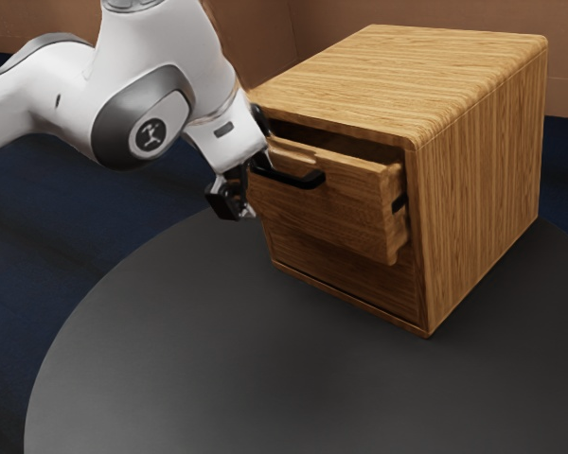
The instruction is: Pull the drawer handle with one arm to open the drawer
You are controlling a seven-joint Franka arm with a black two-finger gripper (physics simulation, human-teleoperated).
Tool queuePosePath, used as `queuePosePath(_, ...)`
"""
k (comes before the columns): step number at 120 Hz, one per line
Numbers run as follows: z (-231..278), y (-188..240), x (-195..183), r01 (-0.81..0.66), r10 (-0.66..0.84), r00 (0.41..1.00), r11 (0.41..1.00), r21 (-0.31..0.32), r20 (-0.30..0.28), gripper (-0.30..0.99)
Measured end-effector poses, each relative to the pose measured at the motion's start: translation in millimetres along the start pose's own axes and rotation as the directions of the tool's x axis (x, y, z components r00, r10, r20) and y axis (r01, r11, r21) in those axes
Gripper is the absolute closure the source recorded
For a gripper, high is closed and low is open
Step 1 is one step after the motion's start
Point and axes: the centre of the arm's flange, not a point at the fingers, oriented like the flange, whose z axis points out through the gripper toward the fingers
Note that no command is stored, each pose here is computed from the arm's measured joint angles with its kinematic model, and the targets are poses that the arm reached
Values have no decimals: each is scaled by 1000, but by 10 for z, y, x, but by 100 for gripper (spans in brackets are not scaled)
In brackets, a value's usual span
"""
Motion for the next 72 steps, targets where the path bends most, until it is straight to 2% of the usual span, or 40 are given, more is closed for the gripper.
queuePosePath(4, -94, 103, -48, 2, -2, 1000, 1000, 4, 6, 23)
queuePosePath(18, -288, 441, -232, 19, -19, 1000, 1000, 6, 22, 17)
queuePosePath(37, -834, 1434, -953, 123, -125, 992, 991, 59, 30, 8)
queuePosePath(47, -943, 1690, -1049, 147, -148, 989, 987, 71, 18, 5)
queuePosePath(55, -1285, 1733, -1087, 234, -232, 971, 971, 43, -56, 4)
queuePosePath(62, -1633, 1793, -1043, 306, -305, 946, 952, -10, -111, 4)
queuePosePath(72, -1851, 1931, -962, 369, -382, 916, 922, -114, -124, 3)
